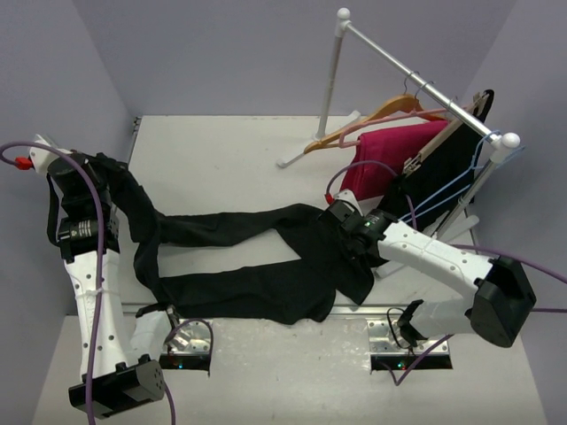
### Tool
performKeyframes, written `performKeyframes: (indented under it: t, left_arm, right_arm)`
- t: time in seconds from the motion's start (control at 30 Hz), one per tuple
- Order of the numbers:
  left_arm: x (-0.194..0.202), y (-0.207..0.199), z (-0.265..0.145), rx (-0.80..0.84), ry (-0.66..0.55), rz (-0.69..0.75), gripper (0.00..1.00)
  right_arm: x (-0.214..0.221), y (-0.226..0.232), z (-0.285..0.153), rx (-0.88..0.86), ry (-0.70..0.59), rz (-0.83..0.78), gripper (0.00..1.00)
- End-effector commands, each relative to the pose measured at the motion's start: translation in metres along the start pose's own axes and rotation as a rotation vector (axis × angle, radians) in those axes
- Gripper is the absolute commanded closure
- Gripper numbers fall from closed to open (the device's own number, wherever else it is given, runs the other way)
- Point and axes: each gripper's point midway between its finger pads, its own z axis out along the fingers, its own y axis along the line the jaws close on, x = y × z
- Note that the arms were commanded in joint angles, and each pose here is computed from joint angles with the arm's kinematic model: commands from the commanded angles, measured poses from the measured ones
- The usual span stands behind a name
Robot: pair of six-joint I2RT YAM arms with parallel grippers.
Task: Place the trousers on the hanger
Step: Flatten out the trousers at the center of the board.
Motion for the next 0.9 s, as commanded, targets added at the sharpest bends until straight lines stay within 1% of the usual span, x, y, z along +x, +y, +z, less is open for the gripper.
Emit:
performKeyframes:
  t: [0.0, 0.07, 0.1, 0.13, 0.2, 0.23, 0.33, 0.4, 0.43, 0.5, 0.53, 0.57, 0.6, 0.63, 0.67, 0.7, 0.73, 0.77, 0.8, 0.87]
  left_arm:
    - [-0.027, -0.02, -0.004, 0.061, -0.098, -0.032, 0.97]
    - [-0.034, -0.013, -0.007, 0.009, -0.124, -0.057, 0.98]
    - [-0.037, -0.012, -0.009, 0.0, -0.133, -0.064, 0.98]
    - [-0.038, -0.011, -0.01, -0.009, -0.139, -0.065, 0.98]
    - [-0.041, -0.012, -0.012, -0.01, -0.146, -0.066, 0.98]
    - [-0.041, -0.013, -0.012, -0.006, -0.145, -0.066, 0.98]
    - [-0.041, -0.02, -0.012, 0.03, -0.139, -0.067, 0.99]
    - [-0.039, -0.027, -0.011, 0.075, -0.13, -0.055, 1.0]
    - [-0.035, -0.036, -0.011, 0.127, -0.11, -0.037, 1.0]
    - [-0.036, -0.061, -0.013, 0.26, -0.099, -0.013, 1.0]
    - [-0.028, -0.073, -0.015, 0.335, -0.059, 0.003, 1.0]
    - [-0.026, -0.086, -0.02, 0.408, -0.046, 0.013, 1.0]
    - [-0.024, -0.104, -0.024, 0.506, -0.021, 0.025, 1.0]
    - [-0.021, -0.121, -0.03, 0.607, 0.006, 0.041, 1.0]
    - [-0.025, -0.138, -0.031, 0.684, 0.013, 0.03, 1.0]
    - [-0.02, -0.143, -0.033, 0.718, 0.054, 0.024, 1.0]
    - [-0.027, -0.16, -0.044, 0.818, 0.04, 0.041, 1.0]
    - [-0.032, -0.168, -0.048, 0.853, 0.034, 0.041, 1.0]
    - [-0.043, -0.182, -0.058, 0.916, 0.01, 0.052, 1.0]
    - [-0.058, -0.2, -0.066, 0.998, -0.031, 0.08, 1.0]
  right_arm:
    - [-0.017, -0.02, -0.012, 0.049, -0.071, 0.025, 1.0]
    - [-0.03, -0.031, -0.014, 0.101, -0.089, 0.002, 1.0]
    - [-0.034, -0.035, -0.013, 0.122, -0.087, -0.003, 0.94]
    - [-0.038, -0.036, -0.013, 0.132, -0.087, -0.003, 0.81]
    - [-0.048, -0.032, -0.017, 0.118, -0.086, 0.011, 0.69]
    - [-0.051, -0.026, -0.02, 0.088, -0.087, 0.013, 0.67]
    - [-0.072, -0.004, -0.036, -0.003, -0.156, 0.009, 0.57]
    - [-0.084, 0.014, -0.049, -0.059, -0.207, -0.009, 0.56]
    - [-0.089, 0.025, -0.056, -0.082, -0.23, -0.027, 0.55]
    - [-0.091, 0.052, -0.053, -0.16, -0.236, -0.06, 0.56]
    - [-0.085, 0.064, -0.048, -0.211, -0.215, -0.082, 0.61]
    - [-0.088, 0.07, -0.044, -0.221, -0.218, -0.082, 0.62]
    - [-0.085, 0.08, -0.032, -0.23, -0.205, -0.098, 0.74]
    - [-0.081, 0.089, -0.017, -0.24, -0.187, -0.117, 0.88]
    - [-0.082, 0.094, -0.005, -0.269, -0.159, -0.101, 0.96]
    - [-0.078, 0.096, 0.005, -0.277, -0.122, -0.097, 0.96]
    - [-0.077, 0.103, 0.019, -0.28, -0.099, -0.096, 0.99]
    - [-0.081, 0.103, 0.022, -0.287, -0.105, -0.081, 1.0]
    - [-0.081, 0.103, 0.038, -0.284, -0.07, -0.067, 1.0]
    - [-0.081, 0.103, 0.056, -0.286, -0.026, -0.054, 1.0]
